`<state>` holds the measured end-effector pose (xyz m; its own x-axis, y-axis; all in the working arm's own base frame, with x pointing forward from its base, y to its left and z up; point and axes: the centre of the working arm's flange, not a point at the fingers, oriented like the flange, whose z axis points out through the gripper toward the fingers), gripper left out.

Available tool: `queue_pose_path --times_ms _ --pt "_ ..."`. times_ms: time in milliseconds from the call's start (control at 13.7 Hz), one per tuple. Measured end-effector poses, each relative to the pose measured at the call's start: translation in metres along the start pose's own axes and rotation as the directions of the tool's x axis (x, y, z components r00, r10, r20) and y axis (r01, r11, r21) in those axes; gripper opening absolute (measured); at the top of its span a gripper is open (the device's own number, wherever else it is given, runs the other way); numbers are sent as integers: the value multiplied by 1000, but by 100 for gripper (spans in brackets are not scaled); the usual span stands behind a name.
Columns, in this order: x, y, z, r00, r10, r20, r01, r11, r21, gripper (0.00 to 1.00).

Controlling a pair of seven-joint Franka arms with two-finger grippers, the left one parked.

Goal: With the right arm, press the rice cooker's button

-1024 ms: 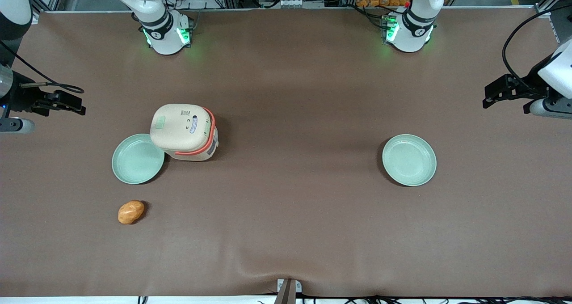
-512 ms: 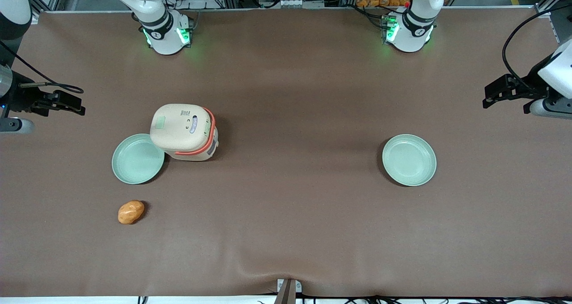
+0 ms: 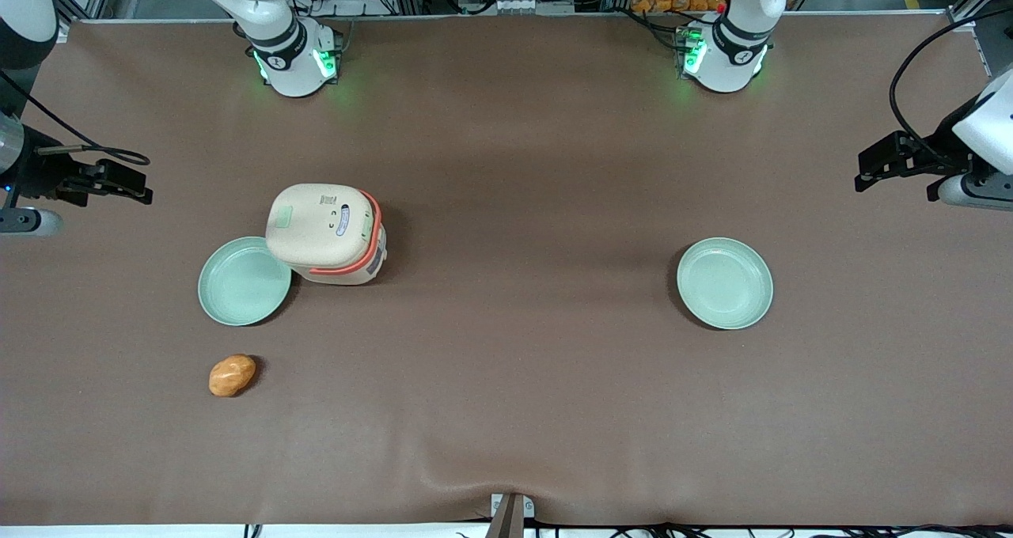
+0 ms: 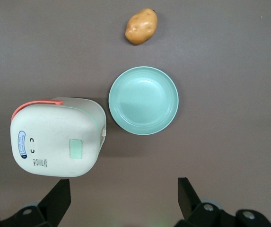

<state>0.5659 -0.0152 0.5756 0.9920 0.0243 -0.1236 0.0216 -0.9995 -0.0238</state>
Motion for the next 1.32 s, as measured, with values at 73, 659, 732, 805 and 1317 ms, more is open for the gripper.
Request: queue_pose_path --times_ms 73,659,732,805,1317 --pt "0 -6 1 1000 -10 4 10 1000 -1 100" --pt "2 -56 29 993 -96 71 97 995 -6 71" --pt "3 -63 39 990 -106 91 106 994 -1 59" --pt "3 -72 50 987 -114 113 113 994 11 46" --pt "7 -99 130 956 -117 270 99 992 82 20"
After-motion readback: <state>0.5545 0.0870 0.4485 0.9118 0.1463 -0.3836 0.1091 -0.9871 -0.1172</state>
